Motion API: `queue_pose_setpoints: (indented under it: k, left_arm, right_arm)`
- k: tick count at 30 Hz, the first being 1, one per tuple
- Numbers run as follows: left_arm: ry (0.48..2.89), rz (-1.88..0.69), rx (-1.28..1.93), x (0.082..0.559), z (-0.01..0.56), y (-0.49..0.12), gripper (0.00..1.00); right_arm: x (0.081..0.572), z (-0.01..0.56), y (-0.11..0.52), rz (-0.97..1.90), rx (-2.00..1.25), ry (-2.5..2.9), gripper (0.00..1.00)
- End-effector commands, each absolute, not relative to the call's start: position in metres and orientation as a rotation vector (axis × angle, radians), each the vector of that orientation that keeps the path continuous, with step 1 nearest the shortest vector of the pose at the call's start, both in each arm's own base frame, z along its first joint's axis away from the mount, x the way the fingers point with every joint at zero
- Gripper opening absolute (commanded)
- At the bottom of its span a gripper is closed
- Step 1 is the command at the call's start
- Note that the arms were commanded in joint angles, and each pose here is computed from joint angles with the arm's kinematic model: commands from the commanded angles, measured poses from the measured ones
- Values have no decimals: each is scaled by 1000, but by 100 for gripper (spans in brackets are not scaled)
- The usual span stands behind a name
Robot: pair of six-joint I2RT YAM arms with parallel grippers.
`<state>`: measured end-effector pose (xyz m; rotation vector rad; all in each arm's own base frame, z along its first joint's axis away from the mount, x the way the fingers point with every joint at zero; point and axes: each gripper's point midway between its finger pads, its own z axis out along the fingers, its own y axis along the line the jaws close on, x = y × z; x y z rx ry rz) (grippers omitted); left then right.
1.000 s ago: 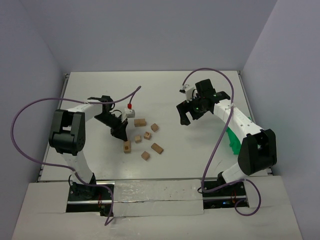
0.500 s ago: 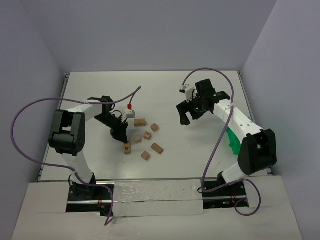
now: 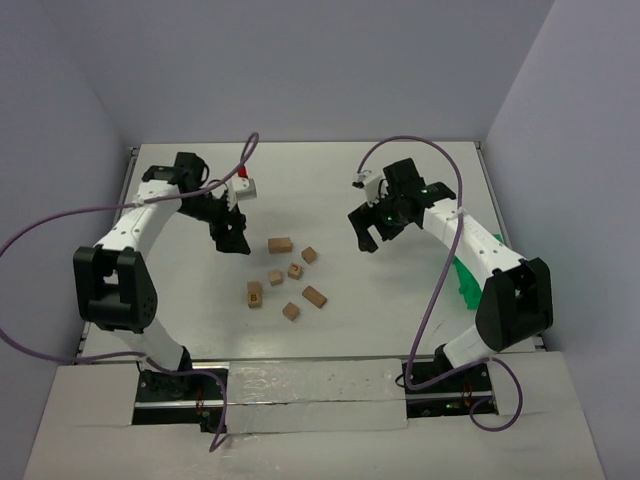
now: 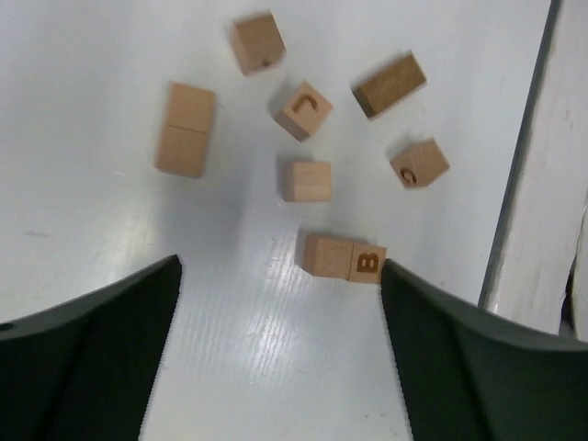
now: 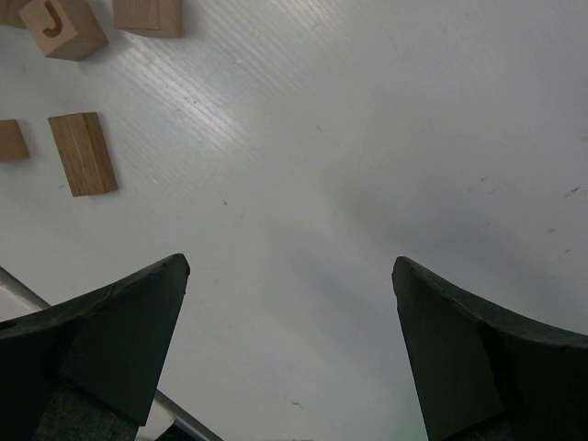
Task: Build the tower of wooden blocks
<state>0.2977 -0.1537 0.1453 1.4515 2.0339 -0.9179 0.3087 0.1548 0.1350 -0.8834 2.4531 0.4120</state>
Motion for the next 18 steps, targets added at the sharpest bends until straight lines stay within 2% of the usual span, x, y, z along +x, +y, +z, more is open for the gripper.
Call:
queue_pose_setpoints:
  k: [1,6,11,12,16,18]
  left_arm:
    - [1950,-929,1197,307,218,-143,99]
    - [1981,-873,640,331,271,-96,99]
    - [1973,-713,347,328,294,-68,99]
    - [1982,-647,195,333,297,-53,99]
    - [1940,-496,-40,329,304,-21,99]
    - [1978,-514,-28,322,296,-22,99]
  right_arm:
    - [313,174,180,299,-1005,2304,100]
    - [279,187,263,329,-1271,2159,100]
    - [248,183,330,390,-1463,2035,100]
    - [244,176,343,394,-1506,2020,100]
    - [223,171,401,455,-1659,1844,100]
    - [213,162,422,482,-1717,1789,100]
